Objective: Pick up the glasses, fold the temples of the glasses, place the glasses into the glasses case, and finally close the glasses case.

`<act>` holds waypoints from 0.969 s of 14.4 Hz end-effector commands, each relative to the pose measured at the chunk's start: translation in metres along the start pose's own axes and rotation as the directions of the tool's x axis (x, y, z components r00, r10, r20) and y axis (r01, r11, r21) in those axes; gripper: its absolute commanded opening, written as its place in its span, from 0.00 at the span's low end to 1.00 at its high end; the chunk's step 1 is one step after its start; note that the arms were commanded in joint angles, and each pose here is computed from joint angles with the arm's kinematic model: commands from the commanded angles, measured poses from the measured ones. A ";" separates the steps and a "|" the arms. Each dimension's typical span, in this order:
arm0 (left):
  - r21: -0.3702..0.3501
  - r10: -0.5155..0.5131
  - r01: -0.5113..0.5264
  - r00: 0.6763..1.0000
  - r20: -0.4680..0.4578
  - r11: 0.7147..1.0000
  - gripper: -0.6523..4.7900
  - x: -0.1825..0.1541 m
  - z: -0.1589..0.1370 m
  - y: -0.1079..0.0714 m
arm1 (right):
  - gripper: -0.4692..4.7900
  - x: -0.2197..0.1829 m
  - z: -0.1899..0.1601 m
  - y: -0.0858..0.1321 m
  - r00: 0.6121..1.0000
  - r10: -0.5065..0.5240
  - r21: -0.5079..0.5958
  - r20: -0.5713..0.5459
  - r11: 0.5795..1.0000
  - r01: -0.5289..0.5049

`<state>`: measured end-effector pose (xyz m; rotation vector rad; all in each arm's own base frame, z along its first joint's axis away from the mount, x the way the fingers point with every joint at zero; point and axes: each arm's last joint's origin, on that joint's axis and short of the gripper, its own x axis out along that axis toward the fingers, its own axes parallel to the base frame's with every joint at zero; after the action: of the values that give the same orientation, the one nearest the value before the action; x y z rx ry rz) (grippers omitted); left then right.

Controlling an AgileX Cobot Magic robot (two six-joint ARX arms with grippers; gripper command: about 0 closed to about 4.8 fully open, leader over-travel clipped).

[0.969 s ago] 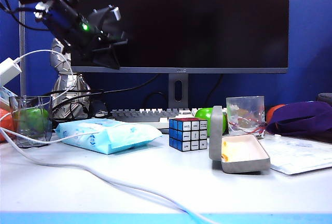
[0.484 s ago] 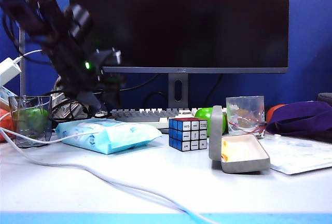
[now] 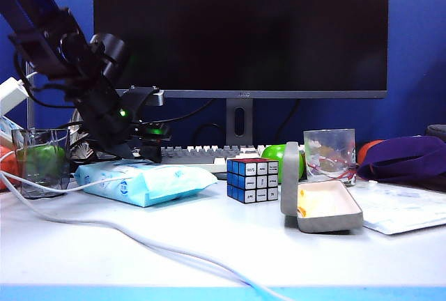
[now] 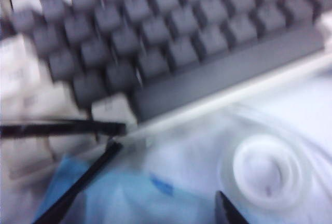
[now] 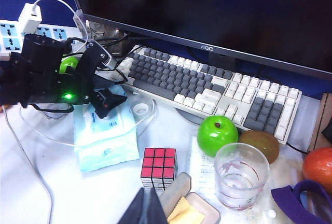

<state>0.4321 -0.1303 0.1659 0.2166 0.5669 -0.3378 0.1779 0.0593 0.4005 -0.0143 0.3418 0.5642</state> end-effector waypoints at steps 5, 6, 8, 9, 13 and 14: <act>0.000 0.070 -0.070 0.997 0.046 0.998 0.74 0.006 0.005 0.003 | 0.09 0.002 0.001 0.000 1.000 0.005 -0.007 0.010 1.000 -0.005; 0.000 0.070 -0.070 0.997 0.044 0.998 0.74 0.003 0.011 0.003 | 0.09 0.003 0.001 -0.001 1.000 0.005 -0.006 0.007 1.000 -0.005; 0.000 0.146 -0.146 0.989 0.022 0.989 0.74 0.000 0.023 0.007 | 0.09 0.005 0.001 -0.001 1.000 0.005 -0.008 0.005 1.000 -0.005; 0.006 0.157 -0.157 0.987 0.023 0.988 0.74 -0.001 0.025 0.008 | 0.09 0.005 0.002 -0.001 1.000 0.005 -0.009 0.008 1.000 -0.005; 0.010 0.174 -0.174 0.985 -0.011 0.985 0.73 0.010 0.014 0.007 | 0.09 0.005 0.003 -0.001 1.000 0.005 -0.013 0.022 1.000 -0.005; 0.016 0.177 -0.177 0.984 -0.019 0.984 0.73 0.014 0.011 0.007 | 0.09 0.005 0.003 -0.001 1.000 0.005 -0.013 0.022 1.000 -0.005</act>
<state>0.4495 -0.1299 0.1666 0.2732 0.5709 -0.1730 0.1841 0.0610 0.3987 -0.0173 0.3398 0.5648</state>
